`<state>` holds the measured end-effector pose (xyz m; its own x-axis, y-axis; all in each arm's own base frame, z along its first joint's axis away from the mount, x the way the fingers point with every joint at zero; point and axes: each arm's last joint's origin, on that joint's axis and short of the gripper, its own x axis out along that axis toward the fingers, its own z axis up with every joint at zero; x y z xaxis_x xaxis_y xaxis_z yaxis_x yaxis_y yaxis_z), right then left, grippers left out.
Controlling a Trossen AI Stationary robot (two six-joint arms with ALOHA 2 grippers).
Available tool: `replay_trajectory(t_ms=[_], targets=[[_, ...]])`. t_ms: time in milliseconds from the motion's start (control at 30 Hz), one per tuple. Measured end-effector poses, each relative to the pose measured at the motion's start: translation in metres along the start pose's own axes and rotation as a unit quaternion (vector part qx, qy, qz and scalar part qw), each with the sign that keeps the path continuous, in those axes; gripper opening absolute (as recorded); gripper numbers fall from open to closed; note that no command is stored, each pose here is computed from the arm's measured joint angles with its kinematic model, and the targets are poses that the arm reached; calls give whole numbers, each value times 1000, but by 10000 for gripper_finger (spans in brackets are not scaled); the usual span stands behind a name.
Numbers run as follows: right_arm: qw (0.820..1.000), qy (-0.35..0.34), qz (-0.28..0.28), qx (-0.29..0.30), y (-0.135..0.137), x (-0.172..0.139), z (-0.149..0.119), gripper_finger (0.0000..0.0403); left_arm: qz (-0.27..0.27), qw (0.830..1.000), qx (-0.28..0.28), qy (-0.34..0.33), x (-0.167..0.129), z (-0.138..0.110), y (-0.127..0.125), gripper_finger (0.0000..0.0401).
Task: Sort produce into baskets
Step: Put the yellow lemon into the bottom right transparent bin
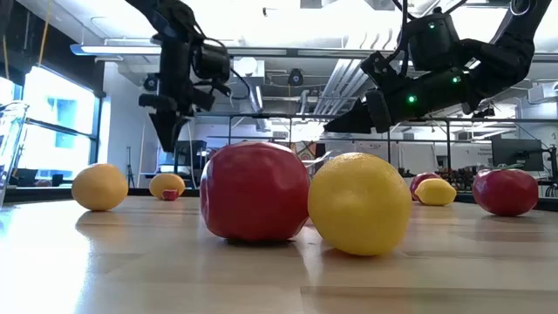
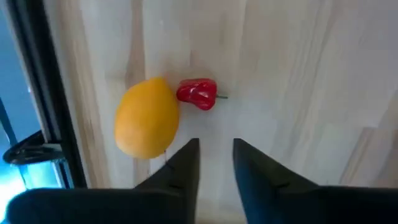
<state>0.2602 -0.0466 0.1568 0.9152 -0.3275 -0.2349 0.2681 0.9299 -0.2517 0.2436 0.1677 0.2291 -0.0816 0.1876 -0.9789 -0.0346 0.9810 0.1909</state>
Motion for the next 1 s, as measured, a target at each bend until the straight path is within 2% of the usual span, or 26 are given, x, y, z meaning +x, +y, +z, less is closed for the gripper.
replay_trajectory(t_ms=[133,267,433,533,733,1000], targets=[[1000,2,13,8,1,0,-1,1,27,999,9,35,14,7,4,158],[1000,4,20,12,1,0,-1,1,30,998,-8,54,29,10,11,221],[1000,3,21,12,1,0,-1,1,68,995,-15,72,45,17,19,271],[1000,4,21,12,1,0,-1,1,64,995,-11,82,52,17,21,284],[1000,5,21,12,1,0,-1,1,60,994,-23,92,67,15,31,286],[1000,7,21,11,2,0,-2,1,63,994,-20,91,68,13,37,286]])
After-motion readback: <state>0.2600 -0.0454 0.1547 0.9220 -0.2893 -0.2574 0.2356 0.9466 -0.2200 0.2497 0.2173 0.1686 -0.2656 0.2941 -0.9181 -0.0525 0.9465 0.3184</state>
